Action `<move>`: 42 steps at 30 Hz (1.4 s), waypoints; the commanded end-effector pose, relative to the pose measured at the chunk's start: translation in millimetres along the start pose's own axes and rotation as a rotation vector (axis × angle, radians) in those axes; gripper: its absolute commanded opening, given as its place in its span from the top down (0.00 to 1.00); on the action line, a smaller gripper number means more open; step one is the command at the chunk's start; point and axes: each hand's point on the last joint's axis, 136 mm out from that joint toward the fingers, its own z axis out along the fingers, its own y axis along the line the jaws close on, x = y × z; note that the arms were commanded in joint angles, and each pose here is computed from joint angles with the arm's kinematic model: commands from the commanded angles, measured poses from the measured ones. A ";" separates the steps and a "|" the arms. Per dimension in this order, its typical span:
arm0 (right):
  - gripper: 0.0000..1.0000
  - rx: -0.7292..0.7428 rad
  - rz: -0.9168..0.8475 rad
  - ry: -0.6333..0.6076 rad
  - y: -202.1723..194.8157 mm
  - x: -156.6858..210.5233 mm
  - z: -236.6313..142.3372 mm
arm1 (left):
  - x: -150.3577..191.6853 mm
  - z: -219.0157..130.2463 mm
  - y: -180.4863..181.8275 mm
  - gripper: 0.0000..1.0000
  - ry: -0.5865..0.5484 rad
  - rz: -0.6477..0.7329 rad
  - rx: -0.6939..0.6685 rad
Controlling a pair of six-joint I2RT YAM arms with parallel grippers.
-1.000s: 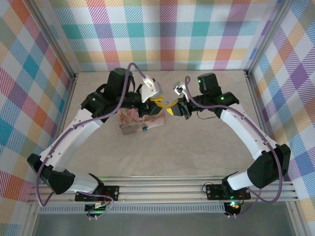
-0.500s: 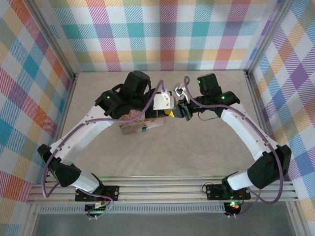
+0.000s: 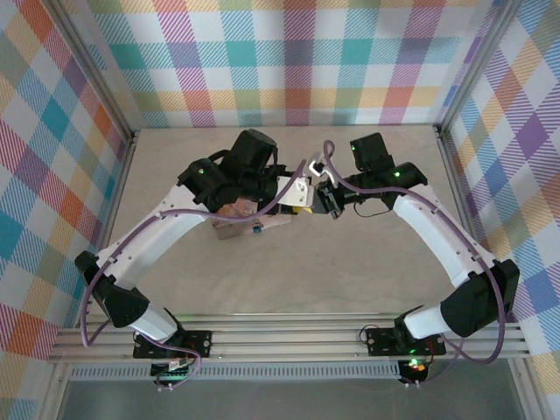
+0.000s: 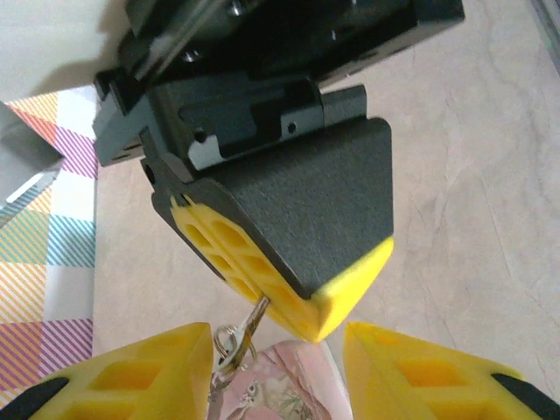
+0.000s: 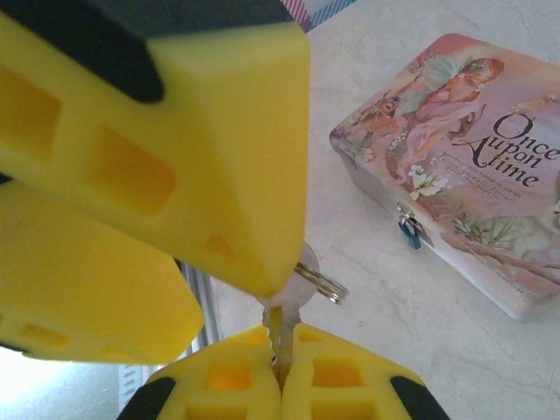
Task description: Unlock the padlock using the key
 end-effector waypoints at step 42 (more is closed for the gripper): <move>0.56 0.135 0.368 -0.442 -12.1 -91.5 -55.6 | 9.7 -28.9 45.7 1.00 -0.469 -1.203 0.035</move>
